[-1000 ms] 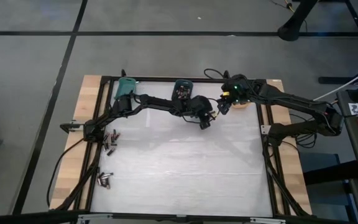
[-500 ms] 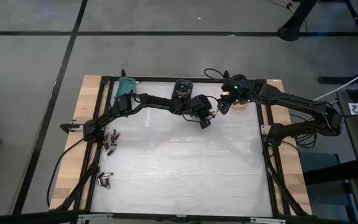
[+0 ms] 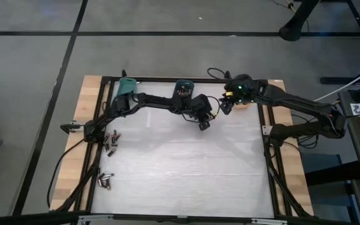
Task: Sort batteries
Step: Put the brown battery into the green bin
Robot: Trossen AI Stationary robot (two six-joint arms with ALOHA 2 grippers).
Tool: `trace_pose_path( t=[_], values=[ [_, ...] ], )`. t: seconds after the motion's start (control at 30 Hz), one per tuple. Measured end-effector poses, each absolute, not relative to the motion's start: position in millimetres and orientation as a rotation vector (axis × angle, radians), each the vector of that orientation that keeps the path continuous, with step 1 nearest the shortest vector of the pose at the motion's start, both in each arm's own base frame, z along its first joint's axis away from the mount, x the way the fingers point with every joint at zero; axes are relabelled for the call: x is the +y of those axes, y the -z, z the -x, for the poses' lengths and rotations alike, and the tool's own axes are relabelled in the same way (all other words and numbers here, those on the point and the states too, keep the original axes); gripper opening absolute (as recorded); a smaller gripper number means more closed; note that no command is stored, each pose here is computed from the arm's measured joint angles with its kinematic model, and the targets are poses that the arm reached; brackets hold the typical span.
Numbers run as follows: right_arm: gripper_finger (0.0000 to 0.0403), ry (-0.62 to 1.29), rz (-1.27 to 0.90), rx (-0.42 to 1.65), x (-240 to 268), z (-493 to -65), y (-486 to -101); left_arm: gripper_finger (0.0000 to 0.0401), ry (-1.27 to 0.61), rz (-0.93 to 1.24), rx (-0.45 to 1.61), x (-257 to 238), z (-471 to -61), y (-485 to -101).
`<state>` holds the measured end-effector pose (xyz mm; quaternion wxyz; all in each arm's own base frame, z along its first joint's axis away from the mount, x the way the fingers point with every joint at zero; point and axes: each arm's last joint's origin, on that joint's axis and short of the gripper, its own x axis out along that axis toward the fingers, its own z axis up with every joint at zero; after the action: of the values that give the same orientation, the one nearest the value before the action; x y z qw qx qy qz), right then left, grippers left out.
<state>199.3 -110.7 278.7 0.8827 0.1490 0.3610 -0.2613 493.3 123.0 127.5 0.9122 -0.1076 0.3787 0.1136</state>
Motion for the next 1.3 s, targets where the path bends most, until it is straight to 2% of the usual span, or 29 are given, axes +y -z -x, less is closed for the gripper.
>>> trace_pose_path(
  t=[0.37, 0.5, 0.87, 1.03, 1.17, 1.3],
  values=[
    [0.0146, 0.585, -0.260, 0.615, -102.5, -182.0, -303.1, 0.0021, -0.215, 0.170, 0.694, 110.9, -466.4, -234.1],
    [0.0146, 0.585, -0.254, 0.588, -101.8, -180.6, -306.6, 0.0014, -0.254, 0.147, 0.762, 106.6, -443.3, -264.7],
    [0.0146, 0.584, -0.251, 0.568, -102.3, -181.6, -308.2, 0.0016, -0.421, 0.237, 0.992, 125.4, -371.6, -303.3],
    [0.0146, 0.587, -0.247, 0.528, -103.3, -183.4, -311.3, 0.0013, -0.536, 0.288, 1.014, 134.0, -311.3, -314.6],
    [0.0146, 0.593, -0.261, 0.487, -104.6, -185.7, -313.7, 0.0019, -0.722, 0.363, 0.989, 135.4, -251.4, -310.6],
    [0.0146, 0.607, -0.282, 0.430, -107.8, -191.0, -316.1, 0.0016, -0.969, 0.520, 0.940, 137.2, -195.3, -290.9]
  ],
)
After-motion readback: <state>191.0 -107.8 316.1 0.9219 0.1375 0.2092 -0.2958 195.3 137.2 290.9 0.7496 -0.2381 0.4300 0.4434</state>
